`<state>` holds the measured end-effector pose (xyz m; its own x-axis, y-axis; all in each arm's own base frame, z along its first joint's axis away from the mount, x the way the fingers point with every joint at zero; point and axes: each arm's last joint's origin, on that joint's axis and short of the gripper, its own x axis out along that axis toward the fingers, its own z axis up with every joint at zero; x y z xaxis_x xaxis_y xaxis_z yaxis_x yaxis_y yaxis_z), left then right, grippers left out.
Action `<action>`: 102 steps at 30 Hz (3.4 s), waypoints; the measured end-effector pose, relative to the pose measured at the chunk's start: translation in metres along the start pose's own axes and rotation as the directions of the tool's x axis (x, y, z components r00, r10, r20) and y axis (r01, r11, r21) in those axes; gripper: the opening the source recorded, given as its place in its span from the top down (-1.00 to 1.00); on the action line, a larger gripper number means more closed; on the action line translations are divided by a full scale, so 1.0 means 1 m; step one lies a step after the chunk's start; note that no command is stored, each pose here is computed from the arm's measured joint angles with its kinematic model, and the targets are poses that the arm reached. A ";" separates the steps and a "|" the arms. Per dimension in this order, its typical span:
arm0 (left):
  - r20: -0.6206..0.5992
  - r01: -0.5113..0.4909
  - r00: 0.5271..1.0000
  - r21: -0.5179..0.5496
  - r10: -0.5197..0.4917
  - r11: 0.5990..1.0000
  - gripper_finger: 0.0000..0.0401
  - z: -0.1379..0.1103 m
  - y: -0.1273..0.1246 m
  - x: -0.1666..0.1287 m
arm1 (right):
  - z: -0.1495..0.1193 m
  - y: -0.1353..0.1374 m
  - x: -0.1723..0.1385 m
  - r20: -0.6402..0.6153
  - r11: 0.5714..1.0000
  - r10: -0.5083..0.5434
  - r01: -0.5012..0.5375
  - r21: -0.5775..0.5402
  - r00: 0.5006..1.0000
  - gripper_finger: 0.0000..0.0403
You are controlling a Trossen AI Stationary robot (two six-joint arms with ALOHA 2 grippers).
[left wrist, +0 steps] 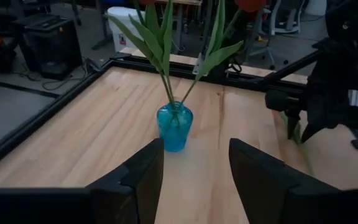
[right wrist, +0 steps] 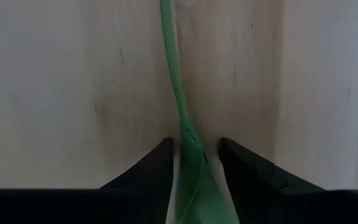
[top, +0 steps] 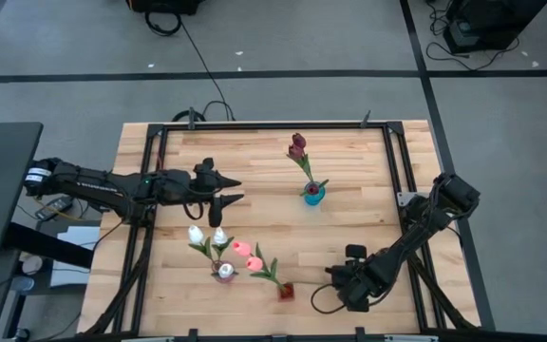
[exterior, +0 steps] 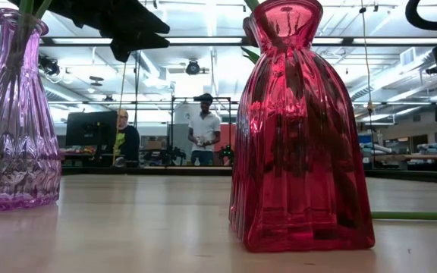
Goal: Sort flowers into vase by color
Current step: Put the pink flower into the red vase
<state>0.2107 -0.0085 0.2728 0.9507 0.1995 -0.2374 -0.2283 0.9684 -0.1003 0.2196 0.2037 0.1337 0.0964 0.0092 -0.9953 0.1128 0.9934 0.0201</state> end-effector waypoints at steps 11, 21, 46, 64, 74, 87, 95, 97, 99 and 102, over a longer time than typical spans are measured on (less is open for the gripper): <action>-0.003 0.025 1.000 -0.122 -0.026 0.992 0.07 0.000 -0.001 0.000 | 0.000 -0.001 0.001 -0.024 1.000 0.012 -0.012 0.002 1.000 0.38; 0.006 0.035 0.999 -0.142 -0.034 0.989 0.07 0.002 -0.001 -0.002 | 0.004 -0.006 0.002 -0.068 0.999 0.038 -0.037 0.010 0.997 0.93; -0.114 0.013 0.993 0.069 -0.005 0.998 0.07 -0.005 0.008 -0.027 | 0.081 -0.091 -0.071 0.063 0.994 -0.090 0.085 0.075 0.994 0.97; -0.076 -0.013 0.997 0.054 0.017 0.998 0.07 0.000 0.012 -0.042 | 0.087 -0.099 -0.071 0.112 0.980 -0.154 0.138 0.146 0.982 0.90; -0.107 -0.014 0.994 0.030 0.017 0.999 0.07 -0.004 0.010 -0.036 | 0.085 -0.098 -0.071 0.107 0.975 -0.175 0.157 0.157 0.979 0.90; -0.113 -0.013 0.993 0.048 0.019 0.999 0.07 -0.004 0.011 -0.037 | 0.083 -0.097 -0.071 0.058 0.975 -0.114 0.100 0.198 0.992 0.90; -0.116 -0.013 0.993 0.062 0.020 0.998 0.06 -0.005 0.011 -0.037 | 0.083 -0.098 -0.071 0.023 0.974 -0.045 0.038 0.225 0.999 0.90; -0.104 -0.011 0.994 0.058 0.017 0.998 0.07 -0.003 0.011 -0.040 | 0.084 -0.101 -0.071 0.000 0.972 -0.019 0.018 0.235 1.000 0.90; -0.086 -0.016 0.996 0.062 0.021 0.998 0.06 0.001 0.012 -0.044 | 0.082 -0.104 -0.072 -0.031 0.969 -0.008 0.015 0.246 0.999 0.90; -0.032 -0.024 0.999 0.050 0.026 0.998 0.06 0.016 0.013 -0.053 | 0.079 -0.104 -0.078 -0.038 0.968 -0.008 0.018 0.250 0.999 0.90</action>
<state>0.1611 -0.0045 0.2991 0.9373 0.2199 -0.2705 -0.2408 0.9695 -0.0463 0.2789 0.0902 0.2165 0.0579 0.0051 -0.9983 0.3585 0.9332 0.0255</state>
